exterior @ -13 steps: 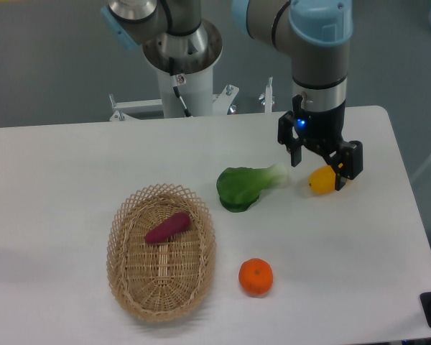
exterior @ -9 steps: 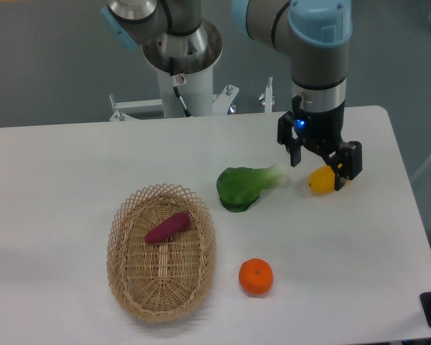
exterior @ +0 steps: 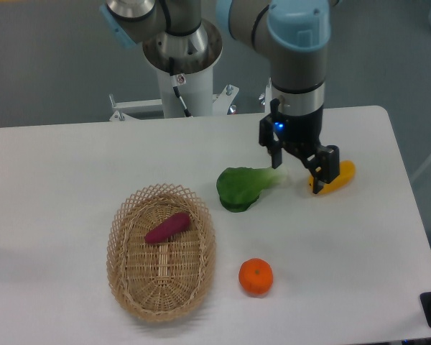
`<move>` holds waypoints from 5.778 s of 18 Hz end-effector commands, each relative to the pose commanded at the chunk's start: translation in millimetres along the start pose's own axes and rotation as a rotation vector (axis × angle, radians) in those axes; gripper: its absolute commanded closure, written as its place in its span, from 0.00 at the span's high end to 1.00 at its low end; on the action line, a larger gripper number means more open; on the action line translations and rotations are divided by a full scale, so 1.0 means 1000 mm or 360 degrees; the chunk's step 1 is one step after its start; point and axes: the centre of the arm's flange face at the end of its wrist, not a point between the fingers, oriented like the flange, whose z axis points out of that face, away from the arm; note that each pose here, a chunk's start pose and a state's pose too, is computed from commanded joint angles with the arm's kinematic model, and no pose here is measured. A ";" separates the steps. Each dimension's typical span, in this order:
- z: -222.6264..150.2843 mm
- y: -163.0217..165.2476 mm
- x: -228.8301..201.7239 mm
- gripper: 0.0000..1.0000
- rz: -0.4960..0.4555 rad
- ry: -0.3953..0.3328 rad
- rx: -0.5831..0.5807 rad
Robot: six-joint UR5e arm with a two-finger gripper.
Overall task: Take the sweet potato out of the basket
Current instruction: 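Open the gripper and move it away from the yellow fruit toward the basket, then lower the open gripper over the purple sweet potato in the basket, then close the gripper on the purple sweet potato, then lift the sweet potato out of the basket and carry it toward the yellow fruit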
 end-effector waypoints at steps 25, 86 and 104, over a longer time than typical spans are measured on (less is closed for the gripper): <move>0.158 -0.071 0.164 1.00 0.0279 0.0450 -0.0186; 0.057 -0.062 0.022 0.38 -0.0061 0.0142 0.0058; 0.016 0.064 -0.107 0.38 0.0136 0.0171 0.0056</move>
